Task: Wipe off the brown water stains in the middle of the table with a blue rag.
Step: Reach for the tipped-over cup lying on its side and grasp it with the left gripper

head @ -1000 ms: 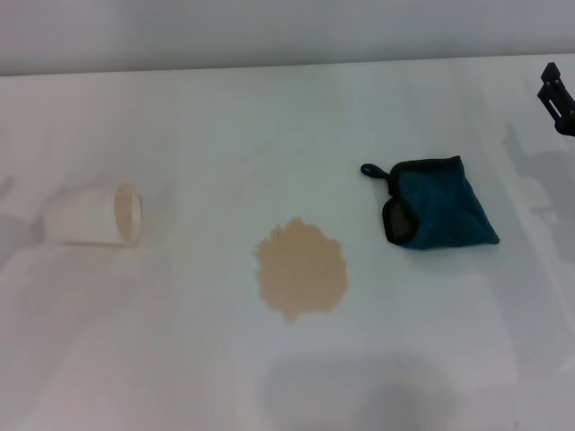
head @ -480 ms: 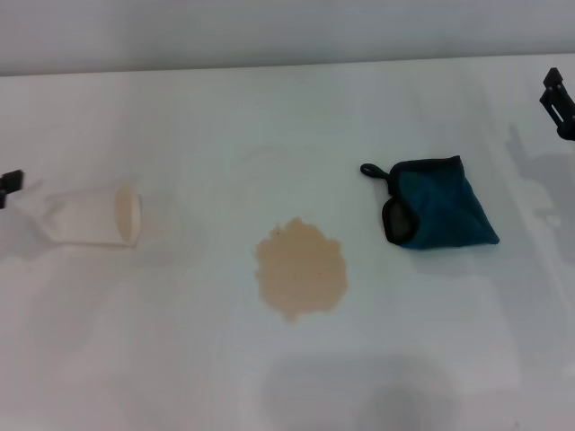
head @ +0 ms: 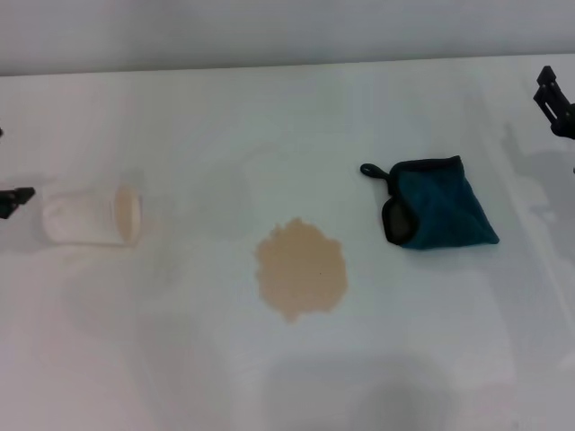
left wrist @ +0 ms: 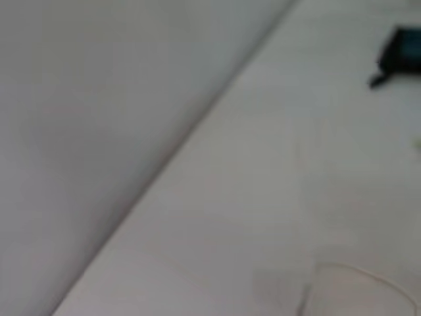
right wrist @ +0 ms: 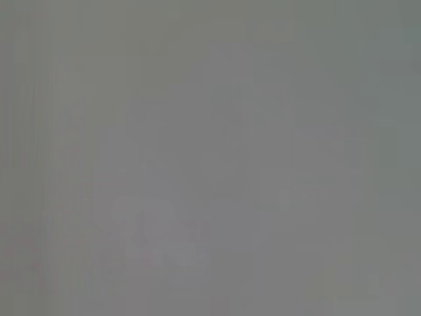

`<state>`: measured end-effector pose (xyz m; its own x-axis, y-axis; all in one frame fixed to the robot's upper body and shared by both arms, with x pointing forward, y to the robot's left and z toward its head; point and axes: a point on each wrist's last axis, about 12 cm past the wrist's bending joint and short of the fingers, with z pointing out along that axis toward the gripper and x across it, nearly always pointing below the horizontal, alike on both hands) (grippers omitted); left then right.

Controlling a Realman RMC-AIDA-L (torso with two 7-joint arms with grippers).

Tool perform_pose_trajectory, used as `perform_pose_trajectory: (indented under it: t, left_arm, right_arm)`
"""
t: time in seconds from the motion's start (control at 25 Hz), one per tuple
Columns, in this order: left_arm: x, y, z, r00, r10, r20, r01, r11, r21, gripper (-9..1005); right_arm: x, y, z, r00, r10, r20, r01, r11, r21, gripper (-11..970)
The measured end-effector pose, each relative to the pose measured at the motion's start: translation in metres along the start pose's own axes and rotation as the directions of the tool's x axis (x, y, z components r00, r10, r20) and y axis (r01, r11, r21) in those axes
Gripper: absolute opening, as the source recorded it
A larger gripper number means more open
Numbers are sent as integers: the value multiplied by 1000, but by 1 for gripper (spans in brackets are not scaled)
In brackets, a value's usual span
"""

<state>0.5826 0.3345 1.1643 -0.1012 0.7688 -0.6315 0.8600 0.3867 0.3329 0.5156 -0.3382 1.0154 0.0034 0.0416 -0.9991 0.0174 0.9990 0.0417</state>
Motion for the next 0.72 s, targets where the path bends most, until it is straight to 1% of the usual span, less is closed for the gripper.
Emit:
perform_pose_trajectory:
  t: [0.08, 0.2, 0.32, 0.36, 0.52, 0.72]
  left_arm:
    - [-11, 0, 8, 997, 66, -28, -66, 998, 24, 874]
    - [-27, 0, 18, 984, 168, -56, -164, 984, 68, 873]
    - [-37, 2, 23, 972, 222, -79, -214, 972, 94, 873]
    - [-39, 3, 24, 969, 233, -86, -224, 969, 101, 873]
    - [-38, 1, 31, 953, 265, -147, -248, 960, 128, 873]
    - [-29, -5, 44, 949, 257, -184, -235, 962, 136, 873]
  right_arm:
    - [0, 1, 1, 1000, 2, -2, -2, 1000, -2, 827]
    - [0, 1, 2, 1000, 10, -1, -10, 1000, 6, 827]
    - [1, 0, 2, 999, 38, -6, -38, 999, 19, 827]
    - [1, 0, 2, 998, 61, -8, -60, 998, 20, 827]
    - [0, 1, 3, 995, 103, -5, -103, 995, 18, 827]
    - [-2, -1, 7, 990, 142, 10, -142, 989, 37, 826]
